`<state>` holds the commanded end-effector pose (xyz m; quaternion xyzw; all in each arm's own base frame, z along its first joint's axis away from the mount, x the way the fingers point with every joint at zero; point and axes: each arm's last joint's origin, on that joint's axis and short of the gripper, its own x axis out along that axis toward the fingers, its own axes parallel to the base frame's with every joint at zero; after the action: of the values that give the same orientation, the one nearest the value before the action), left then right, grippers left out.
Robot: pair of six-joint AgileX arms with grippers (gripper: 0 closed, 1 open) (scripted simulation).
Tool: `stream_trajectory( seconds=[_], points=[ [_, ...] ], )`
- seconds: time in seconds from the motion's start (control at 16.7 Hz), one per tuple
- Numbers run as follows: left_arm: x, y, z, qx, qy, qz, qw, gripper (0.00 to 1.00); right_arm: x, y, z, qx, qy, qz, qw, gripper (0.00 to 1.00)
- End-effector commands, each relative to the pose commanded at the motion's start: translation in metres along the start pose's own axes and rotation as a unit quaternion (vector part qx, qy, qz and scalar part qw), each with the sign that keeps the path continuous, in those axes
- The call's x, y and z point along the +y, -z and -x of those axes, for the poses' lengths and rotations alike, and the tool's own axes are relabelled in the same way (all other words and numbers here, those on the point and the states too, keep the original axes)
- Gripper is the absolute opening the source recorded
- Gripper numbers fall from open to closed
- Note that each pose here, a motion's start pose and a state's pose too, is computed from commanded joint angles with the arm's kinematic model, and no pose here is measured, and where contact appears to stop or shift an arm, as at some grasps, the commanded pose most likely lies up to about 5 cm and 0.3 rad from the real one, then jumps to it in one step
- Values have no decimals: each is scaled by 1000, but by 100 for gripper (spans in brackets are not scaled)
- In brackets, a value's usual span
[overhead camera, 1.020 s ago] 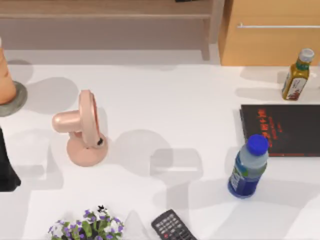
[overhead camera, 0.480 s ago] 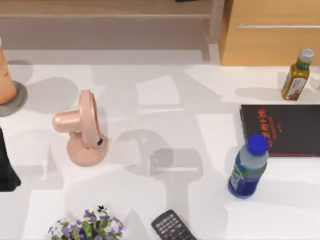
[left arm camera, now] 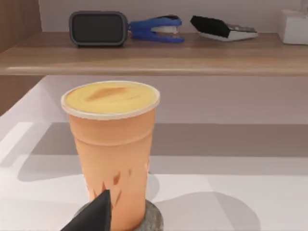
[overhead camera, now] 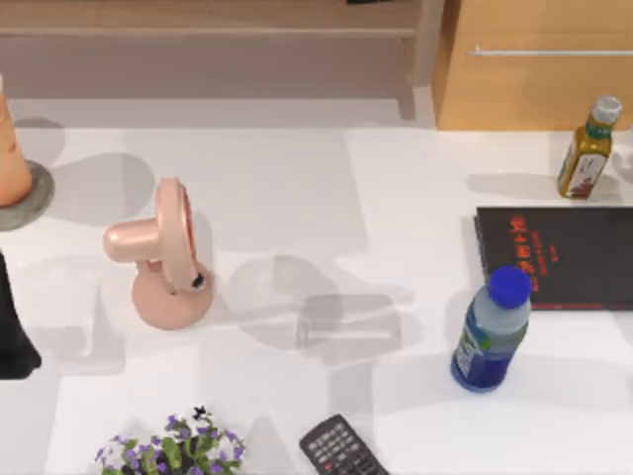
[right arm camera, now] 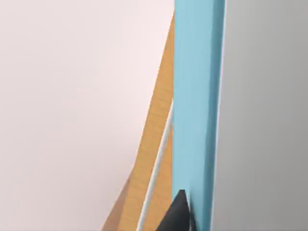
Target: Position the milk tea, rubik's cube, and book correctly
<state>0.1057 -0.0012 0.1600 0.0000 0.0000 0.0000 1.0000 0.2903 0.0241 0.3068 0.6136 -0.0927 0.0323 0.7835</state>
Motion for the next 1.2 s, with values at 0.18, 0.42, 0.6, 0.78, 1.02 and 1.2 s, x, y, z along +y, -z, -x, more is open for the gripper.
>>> stream_trajectory(
  seconds=[0.18, 0.42, 0.6, 0.78, 1.02, 1.2],
  points=[
    [0, 0, 0, 0, 0, 0, 1000, 100, -71, 49, 42, 35, 118, -88, 988, 0],
    [0, 0, 0, 0, 0, 0, 1000, 100, -148, 85, 92, 57, 266, -112, 956, 0],
    [0, 0, 0, 0, 0, 0, 1000, 100, -180, 92, 107, 62, 331, -101, 936, 0],
    [0, 0, 0, 0, 0, 0, 1000, 100, -186, 92, 106, 62, 342, -100, 932, 0],
    [0, 0, 0, 0, 0, 0, 1000, 100, -186, 92, 106, 62, 341, -100, 933, 0],
    [0, 0, 0, 0, 0, 0, 1000, 100, -188, 93, 103, 63, 341, -100, 932, 0]
  ],
)
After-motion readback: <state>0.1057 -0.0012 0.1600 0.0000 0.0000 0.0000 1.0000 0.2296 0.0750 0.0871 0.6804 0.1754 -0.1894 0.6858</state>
